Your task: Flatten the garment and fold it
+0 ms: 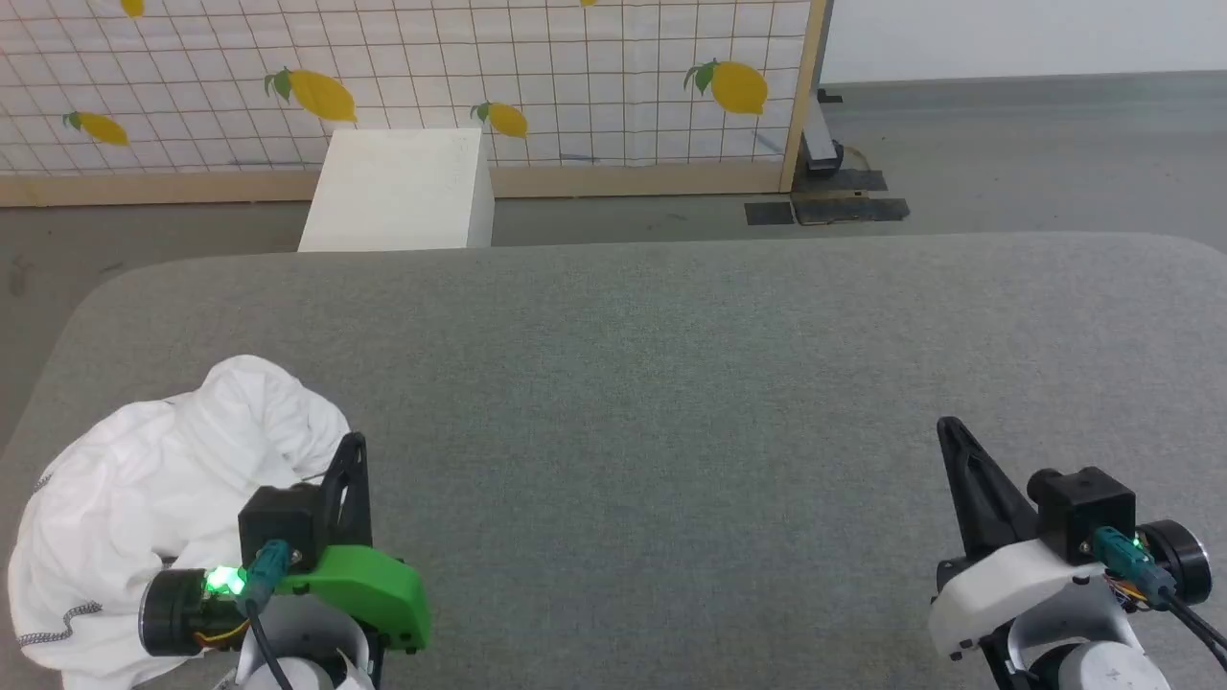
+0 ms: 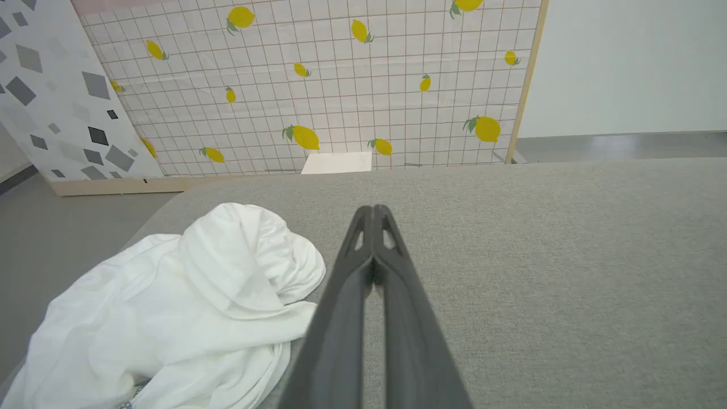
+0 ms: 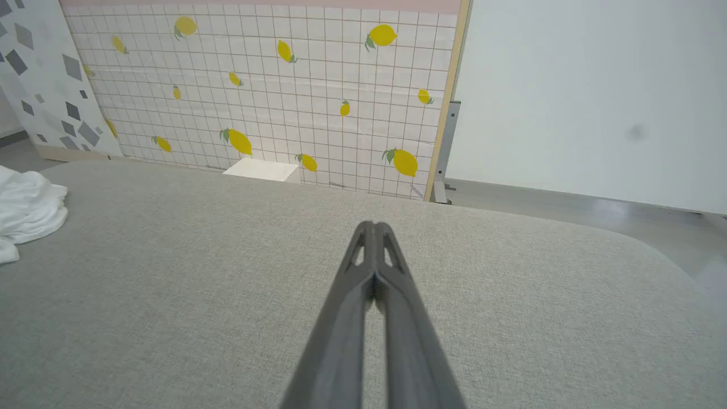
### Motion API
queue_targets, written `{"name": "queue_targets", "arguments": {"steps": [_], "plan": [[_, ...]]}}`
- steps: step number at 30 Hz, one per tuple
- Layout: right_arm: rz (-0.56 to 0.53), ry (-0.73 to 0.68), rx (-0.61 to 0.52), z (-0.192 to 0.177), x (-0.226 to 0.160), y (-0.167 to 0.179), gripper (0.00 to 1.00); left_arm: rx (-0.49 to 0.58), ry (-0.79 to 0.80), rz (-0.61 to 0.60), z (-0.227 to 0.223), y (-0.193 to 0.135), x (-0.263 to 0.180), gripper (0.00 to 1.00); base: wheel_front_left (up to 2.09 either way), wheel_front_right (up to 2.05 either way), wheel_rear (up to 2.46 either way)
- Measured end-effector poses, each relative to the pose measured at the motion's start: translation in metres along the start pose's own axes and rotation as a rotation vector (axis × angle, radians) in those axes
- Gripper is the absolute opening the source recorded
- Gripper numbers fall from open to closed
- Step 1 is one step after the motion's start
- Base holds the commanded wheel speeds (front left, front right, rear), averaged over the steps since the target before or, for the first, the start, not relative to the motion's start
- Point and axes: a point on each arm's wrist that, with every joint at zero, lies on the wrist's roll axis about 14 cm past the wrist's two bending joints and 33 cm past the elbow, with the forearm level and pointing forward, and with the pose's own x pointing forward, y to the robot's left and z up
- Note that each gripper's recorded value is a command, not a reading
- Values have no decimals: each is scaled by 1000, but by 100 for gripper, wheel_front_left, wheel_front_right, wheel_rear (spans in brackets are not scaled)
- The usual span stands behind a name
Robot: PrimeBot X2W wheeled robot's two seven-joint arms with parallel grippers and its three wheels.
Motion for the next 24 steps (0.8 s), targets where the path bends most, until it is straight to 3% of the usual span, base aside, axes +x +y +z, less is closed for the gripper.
{"name": "queue_targets", "arguments": {"steps": [4, 5, 24], "plan": [[0, 0, 0, 0, 0, 0, 0, 0, 0, 0, 0, 0, 0, 0, 0, 0, 0], [0, 0, 0, 0, 0, 0, 100, 0, 0, 0, 0, 0, 0, 100, 0, 0, 0], [0, -10, 37, -3, 0, 0, 100, -23, 5, -10, -7, -4, -1, 100, 0, 0, 0]]}}
